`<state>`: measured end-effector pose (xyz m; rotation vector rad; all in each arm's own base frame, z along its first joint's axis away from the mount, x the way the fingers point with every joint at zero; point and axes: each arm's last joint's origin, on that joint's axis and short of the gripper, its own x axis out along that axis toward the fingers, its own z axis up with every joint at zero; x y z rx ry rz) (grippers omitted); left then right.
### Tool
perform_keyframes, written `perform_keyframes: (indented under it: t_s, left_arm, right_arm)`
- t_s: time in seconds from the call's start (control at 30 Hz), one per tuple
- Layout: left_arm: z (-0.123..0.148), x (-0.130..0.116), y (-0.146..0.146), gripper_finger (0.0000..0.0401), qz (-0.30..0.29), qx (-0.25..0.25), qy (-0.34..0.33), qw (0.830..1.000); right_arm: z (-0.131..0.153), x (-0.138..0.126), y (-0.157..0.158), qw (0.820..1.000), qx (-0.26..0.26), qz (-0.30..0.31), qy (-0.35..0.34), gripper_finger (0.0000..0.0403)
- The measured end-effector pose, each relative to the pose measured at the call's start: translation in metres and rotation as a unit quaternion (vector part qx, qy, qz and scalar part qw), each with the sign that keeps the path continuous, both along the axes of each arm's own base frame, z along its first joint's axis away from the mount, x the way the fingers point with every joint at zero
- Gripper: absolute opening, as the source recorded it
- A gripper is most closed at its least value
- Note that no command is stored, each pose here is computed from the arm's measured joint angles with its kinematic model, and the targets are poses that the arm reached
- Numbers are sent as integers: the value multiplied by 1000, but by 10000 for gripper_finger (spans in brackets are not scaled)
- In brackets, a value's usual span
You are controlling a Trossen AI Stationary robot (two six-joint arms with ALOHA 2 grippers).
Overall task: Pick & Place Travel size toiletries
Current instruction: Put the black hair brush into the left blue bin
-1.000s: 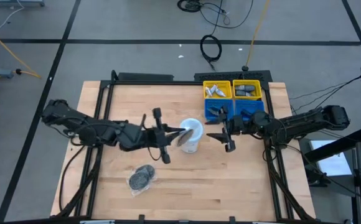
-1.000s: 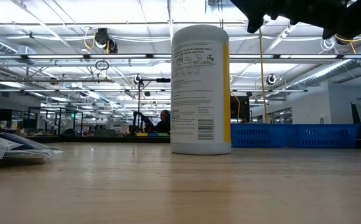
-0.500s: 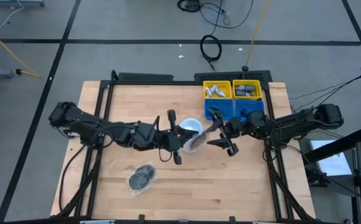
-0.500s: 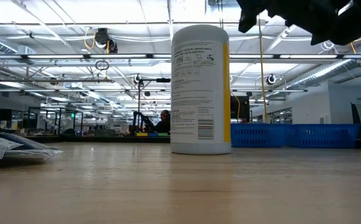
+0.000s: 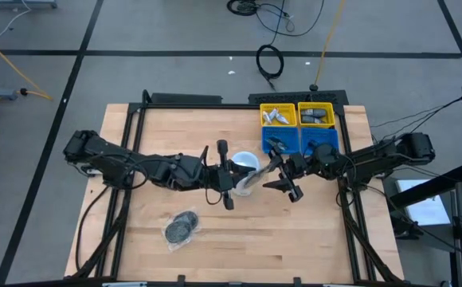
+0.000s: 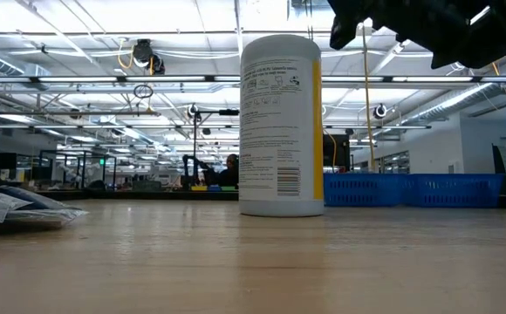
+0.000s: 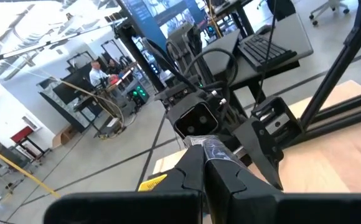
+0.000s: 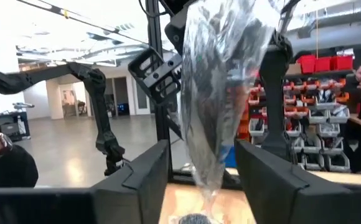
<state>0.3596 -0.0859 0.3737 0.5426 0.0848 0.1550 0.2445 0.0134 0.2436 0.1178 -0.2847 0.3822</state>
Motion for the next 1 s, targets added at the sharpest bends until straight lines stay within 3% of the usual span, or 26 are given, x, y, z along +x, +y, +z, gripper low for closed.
perform_keyframes:
  t_s: [0.4,0.73,0.87,1.0]
  left_arm:
    - [0,1,4,0,5,-3,1,1000]
    - [-2,1,7,5,14,-6,7,1000]
    - [-2,1,8,39,27,5,12,1000]
    - [0,-2,11,94,80,22,13,996]
  right_arm:
    - [0,0,0,1000,-14,-6,-6,13]
    - [-1,0,0,1000,-16,-6,-2,4]
    - [-1,0,0,1000,-16,-6,-2,2]
    - [0,0,0,1000,-16,-6,-4,1]
